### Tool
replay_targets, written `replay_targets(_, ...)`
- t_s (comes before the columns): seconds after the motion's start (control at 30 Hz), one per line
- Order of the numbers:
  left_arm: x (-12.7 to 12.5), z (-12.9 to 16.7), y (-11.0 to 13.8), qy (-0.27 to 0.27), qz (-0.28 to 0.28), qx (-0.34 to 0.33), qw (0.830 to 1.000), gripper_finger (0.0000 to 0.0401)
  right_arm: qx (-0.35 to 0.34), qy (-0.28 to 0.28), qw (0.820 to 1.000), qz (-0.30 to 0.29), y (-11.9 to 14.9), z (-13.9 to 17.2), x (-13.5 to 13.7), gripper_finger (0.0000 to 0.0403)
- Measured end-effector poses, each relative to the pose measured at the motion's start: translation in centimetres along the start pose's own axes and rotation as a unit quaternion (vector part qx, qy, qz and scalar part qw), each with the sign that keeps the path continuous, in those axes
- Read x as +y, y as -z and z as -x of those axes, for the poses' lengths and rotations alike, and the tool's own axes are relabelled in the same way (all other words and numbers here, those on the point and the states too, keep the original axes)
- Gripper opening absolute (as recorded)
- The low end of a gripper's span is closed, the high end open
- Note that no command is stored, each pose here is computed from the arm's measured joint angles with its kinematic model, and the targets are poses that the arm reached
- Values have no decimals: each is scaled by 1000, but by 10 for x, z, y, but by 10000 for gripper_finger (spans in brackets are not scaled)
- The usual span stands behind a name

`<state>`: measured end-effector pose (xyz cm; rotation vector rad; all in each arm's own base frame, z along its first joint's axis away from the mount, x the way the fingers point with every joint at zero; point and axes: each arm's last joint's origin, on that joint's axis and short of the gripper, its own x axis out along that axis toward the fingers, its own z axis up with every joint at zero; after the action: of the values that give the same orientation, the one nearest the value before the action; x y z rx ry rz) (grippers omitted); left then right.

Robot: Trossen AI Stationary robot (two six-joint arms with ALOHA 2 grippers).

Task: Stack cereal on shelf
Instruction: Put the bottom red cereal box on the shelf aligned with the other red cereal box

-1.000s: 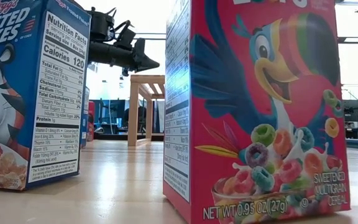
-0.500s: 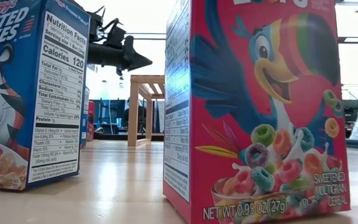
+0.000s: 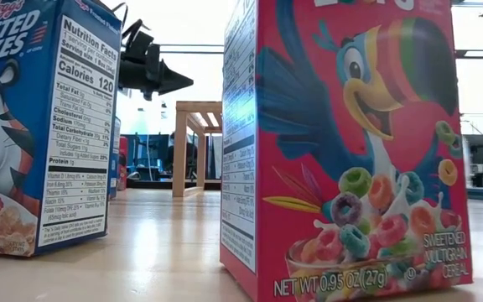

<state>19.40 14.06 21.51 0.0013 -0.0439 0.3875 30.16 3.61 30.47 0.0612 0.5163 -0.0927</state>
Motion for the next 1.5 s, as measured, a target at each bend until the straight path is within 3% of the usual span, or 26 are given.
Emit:
replay_targets(0.3, 0, 0, 3, -1, 19, 12, 1000, 0, 45, -69, 996, -38, 34, 10, 92, 225)
replay_targets(0.47, 0, 0, 5, -2, 23, 24, 999, 0, 62, -71, 994, -58, 52, 8, 127, 276)
replay_targets(0.67, 0, 0, 10, -2, 29, 46, 999, 0, 89, -83, 992, -26, 48, -8, 169, 284)
replay_targets(1.0, -9, -2, 12, 15, 31, 56, 998, 0, 207, -50, 976, 50, 37, -45, 220, 284)
replay_targets(1.3, -16, -3, 13, 31, 23, 60, 997, 0, 271, -30, 959, 76, 43, -72, 236, 284)
replay_targets(1.5, -19, -4, 13, 36, 22, 60, 997, 0, 310, -51, 947, 64, 53, -85, 235, 282)
